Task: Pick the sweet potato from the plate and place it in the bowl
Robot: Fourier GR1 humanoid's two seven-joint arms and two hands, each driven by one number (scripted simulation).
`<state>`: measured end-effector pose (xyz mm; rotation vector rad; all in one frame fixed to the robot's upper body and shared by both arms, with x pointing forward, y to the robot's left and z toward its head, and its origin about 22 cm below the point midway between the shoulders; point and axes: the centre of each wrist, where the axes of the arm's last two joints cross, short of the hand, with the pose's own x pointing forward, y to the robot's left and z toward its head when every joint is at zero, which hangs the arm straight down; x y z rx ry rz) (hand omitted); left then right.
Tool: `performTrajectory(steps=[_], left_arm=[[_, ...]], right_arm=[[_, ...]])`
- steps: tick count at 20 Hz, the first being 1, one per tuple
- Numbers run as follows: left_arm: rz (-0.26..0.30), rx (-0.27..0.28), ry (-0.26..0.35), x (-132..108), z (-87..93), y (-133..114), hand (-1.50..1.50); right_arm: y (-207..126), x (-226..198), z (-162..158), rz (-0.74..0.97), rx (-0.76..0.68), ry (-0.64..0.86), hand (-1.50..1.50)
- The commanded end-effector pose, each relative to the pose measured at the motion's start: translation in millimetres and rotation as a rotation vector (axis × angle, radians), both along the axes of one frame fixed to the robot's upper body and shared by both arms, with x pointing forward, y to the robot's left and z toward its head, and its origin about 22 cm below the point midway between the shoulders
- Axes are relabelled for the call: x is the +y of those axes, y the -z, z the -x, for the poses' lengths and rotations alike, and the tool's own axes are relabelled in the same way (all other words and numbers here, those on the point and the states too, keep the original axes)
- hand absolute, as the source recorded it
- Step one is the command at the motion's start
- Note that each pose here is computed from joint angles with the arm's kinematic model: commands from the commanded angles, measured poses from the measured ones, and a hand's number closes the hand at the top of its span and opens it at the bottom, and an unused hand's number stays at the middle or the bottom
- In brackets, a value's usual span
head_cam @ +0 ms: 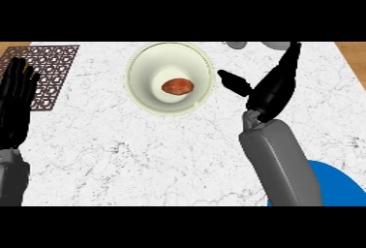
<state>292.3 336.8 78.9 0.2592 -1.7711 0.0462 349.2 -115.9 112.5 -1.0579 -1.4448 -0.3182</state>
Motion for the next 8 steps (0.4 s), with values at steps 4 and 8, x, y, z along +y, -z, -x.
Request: performTrajectory(steps=[4,8], left_arm=[[0.002,0.002,-0.013,6.5,-1.3,-13.1,0.0],[0.017,-0.011,-0.002,-7.0,-1.0,4.3,0.0]], right_arm=[[2.6,-51.1,90.1,-0.09,-0.064,0.043,-1.5],[6.1,-78.6,136.8,-0.121,-0.074,0.046,-1.5]])
